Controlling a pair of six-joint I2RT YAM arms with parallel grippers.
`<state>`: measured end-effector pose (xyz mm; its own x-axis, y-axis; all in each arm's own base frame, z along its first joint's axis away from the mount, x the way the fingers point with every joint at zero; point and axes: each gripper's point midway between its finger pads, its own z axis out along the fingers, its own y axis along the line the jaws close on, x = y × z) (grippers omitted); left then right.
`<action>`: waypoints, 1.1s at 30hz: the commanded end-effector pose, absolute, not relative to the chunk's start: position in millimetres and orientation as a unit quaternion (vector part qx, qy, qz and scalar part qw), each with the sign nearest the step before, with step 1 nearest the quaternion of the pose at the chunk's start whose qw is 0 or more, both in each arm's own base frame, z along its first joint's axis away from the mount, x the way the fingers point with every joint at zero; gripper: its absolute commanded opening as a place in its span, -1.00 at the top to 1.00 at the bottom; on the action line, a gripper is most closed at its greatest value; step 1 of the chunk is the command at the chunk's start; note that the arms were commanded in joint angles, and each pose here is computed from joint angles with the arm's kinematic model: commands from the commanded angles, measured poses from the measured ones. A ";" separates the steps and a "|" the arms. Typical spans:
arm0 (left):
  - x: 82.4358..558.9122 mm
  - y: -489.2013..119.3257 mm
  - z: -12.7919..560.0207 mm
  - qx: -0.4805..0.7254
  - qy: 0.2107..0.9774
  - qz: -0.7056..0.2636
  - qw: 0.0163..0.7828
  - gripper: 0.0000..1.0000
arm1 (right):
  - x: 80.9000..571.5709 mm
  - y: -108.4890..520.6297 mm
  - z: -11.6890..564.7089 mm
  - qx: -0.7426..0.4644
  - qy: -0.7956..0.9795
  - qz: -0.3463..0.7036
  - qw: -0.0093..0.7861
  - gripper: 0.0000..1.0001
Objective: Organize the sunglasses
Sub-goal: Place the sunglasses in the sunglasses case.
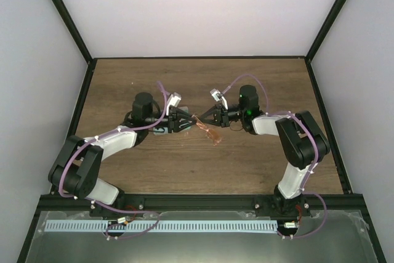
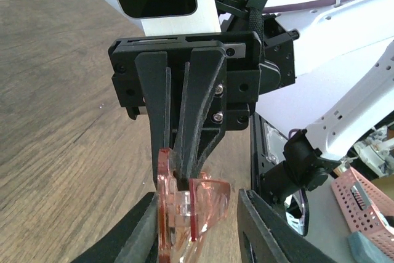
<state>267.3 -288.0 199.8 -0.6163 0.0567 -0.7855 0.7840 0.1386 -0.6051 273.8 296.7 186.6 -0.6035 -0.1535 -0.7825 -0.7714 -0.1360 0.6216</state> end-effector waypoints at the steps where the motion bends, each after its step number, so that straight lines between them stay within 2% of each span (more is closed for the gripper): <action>1: 264.2 -296.5 208.5 0.334 0.669 -0.582 0.318 0.33 | 280.1 303.2 193.4 -0.387 0.606 0.652 0.241 0.99; 12: 271.0 -297.4 201.5 0.321 0.684 -0.573 0.318 0.69 | 282.1 303.8 192.6 -0.383 0.609 0.651 0.241 0.98; 16: 272.8 -298.1 200.6 0.319 0.685 -0.573 0.316 0.70 | 281.6 304.0 192.5 -0.383 0.610 0.652 0.239 0.96; 23: 277.4 -298.3 198.9 0.309 0.692 -0.570 0.317 0.69 | 288.1 305.3 193.0 -0.374 0.618 0.647 0.243 0.48; 33: 284.3 -295.9 193.8 0.291 0.705 -0.563 0.320 0.75 | 326.2 297.1 185.1 -0.289 0.677 0.620 0.272 0.41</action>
<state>279.0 -293.6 184.7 -0.6531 0.0609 -0.7548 0.7481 0.2058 -0.6308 295.6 301.3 181.0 -0.6543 -0.1319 -0.7446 -0.7454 -0.0534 0.6645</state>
